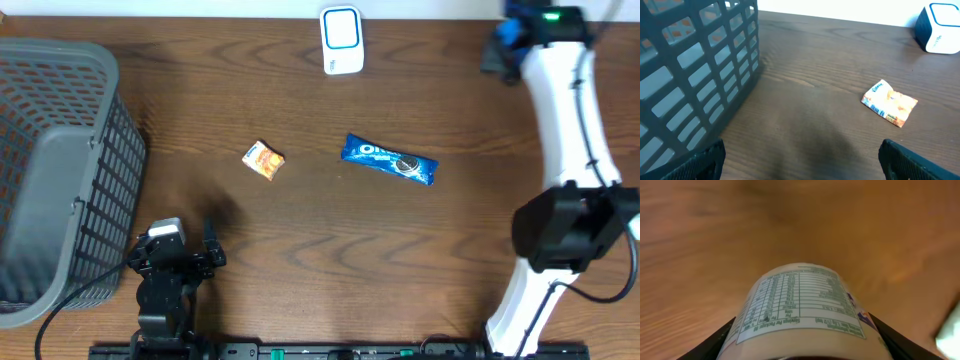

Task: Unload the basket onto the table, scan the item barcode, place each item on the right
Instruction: 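Carry the bottle to the right table edge and set it down, then move the right gripper over the blue Oreo packet and grasp it, then lift the Oreo packet with the right gripper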

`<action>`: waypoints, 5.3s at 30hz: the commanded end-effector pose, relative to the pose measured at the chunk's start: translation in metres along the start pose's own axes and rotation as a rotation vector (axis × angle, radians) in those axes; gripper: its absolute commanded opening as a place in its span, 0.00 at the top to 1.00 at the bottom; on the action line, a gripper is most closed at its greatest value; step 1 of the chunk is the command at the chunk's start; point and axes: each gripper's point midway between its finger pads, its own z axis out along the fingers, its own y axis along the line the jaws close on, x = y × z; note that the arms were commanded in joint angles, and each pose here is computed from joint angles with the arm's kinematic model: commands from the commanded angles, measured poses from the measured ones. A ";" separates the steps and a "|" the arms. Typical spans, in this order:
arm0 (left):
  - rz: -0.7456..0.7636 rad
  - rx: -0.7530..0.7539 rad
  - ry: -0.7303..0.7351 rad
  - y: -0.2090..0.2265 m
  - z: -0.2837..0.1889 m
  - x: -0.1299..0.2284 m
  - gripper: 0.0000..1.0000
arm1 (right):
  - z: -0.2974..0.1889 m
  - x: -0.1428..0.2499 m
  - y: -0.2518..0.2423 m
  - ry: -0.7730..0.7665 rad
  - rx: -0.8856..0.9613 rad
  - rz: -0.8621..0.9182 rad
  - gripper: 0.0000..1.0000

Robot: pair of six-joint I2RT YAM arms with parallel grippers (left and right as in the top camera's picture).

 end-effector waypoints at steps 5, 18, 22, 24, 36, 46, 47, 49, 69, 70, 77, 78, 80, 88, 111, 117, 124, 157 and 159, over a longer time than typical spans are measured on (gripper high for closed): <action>0.000 0.010 0.042 -0.002 0.002 0.013 0.02 | 0.068 0.026 -0.108 0.208 0.031 0.370 0.56; 0.001 0.010 0.042 -0.002 0.002 0.013 0.02 | 0.177 0.104 -0.229 0.436 0.165 0.595 0.53; 0.000 0.010 0.042 -0.002 0.002 0.013 0.02 | 0.192 0.123 -0.248 0.480 0.168 0.575 0.46; 0.000 0.010 0.042 -0.002 0.002 0.013 0.02 | 0.192 0.124 -0.259 0.475 0.173 0.593 0.33; 0.001 0.011 0.042 -0.002 0.002 0.013 0.02 | 0.081 0.059 -0.314 0.193 0.138 0.724 0.01; 0.000 0.011 0.042 -0.002 0.002 0.013 0.02 | -0.097 -0.027 -0.164 -0.119 -0.449 0.497 0.01; 0.001 0.011 0.042 -0.002 0.002 0.013 0.02 | -0.107 -0.025 -0.140 -0.115 -0.505 0.411 0.01; 0.000 0.011 0.042 -0.002 0.002 0.013 0.02 | -0.125 -0.014 -0.082 -0.089 -0.622 0.189 0.01; 0.001 0.011 0.042 -0.002 0.002 0.013 0.02 | -0.033 0.181 0.153 0.149 -0.158 -1.052 0.06; 0.000 0.010 0.042 -0.002 0.002 0.013 0.02 | -0.027 0.187 0.158 0.135 -0.145 -1.069 0.07; 0.001 0.011 0.042 -0.002 0.002 0.013 0.02 | 0.007 0.221 0.173 0.097 -0.146 -1.149 0.06; 0.001 0.010 0.042 -0.002 0.002 0.013 0.02 | 0.012 0.222 0.173 0.084 -0.140 -1.144 0.08; 0.001 0.011 0.042 -0.002 0.002 0.013 0.02 | 0.023 0.220 0.172 0.046 -0.103 -1.133 0.12; 0.001 0.011 0.042 -0.002 0.002 0.013 0.02 | 0.040 0.201 0.178 -0.108 -0.022 -1.068 0.30; 0.000 0.011 0.042 -0.002 0.002 0.013 0.02 | 0.042 0.234 0.184 -0.047 -0.129 -0.897 0.99; 0.000 0.010 0.042 -0.002 0.002 0.013 0.02 | -0.036 0.262 0.214 0.286 -0.631 -0.829 0.99; 0.001 0.010 0.042 -0.002 0.002 0.013 0.02 | -0.102 0.280 0.209 0.572 -1.139 -0.678 0.99; 0.000 0.010 0.042 -0.002 0.002 0.013 0.02 | -0.137 0.273 0.220 0.822 -1.819 -0.133 0.99; 0.001 0.011 0.042 -0.002 0.002 0.013 0.02 | -0.137 0.273 0.220 0.817 -1.821 -0.137 0.99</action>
